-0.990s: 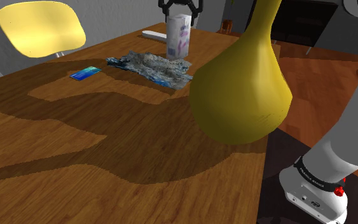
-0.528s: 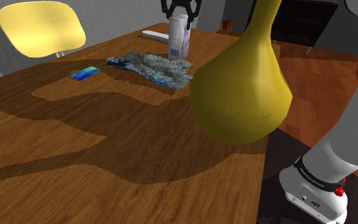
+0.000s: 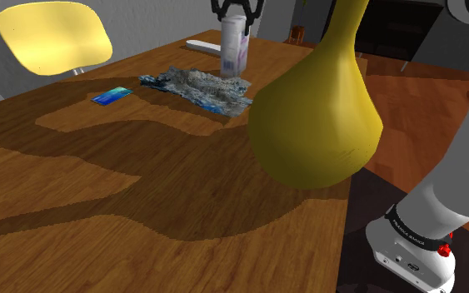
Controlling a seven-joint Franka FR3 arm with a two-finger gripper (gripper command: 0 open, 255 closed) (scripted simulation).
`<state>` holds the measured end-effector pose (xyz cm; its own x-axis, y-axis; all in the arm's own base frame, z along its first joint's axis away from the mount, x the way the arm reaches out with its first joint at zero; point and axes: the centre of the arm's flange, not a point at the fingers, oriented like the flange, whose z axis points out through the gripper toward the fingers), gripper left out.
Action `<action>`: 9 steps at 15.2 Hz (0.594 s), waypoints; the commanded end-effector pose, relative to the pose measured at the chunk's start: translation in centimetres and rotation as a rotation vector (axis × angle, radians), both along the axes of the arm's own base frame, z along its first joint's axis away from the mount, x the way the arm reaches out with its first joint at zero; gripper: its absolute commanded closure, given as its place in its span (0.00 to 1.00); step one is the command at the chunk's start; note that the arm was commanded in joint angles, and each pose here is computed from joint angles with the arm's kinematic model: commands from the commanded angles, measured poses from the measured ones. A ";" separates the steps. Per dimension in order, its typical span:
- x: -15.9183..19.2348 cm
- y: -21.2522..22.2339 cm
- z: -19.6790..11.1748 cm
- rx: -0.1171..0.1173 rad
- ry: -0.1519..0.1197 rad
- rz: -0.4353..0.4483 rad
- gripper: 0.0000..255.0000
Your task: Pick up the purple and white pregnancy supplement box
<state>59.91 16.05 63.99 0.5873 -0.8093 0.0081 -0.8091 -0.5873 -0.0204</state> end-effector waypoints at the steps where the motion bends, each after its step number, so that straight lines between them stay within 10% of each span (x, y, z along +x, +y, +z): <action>1: -0.1 0.0 1.0 0.000 0.000 0.000 1.00; 9: -0.1 0.0 5.3 0.000 0.000 0.000 1.00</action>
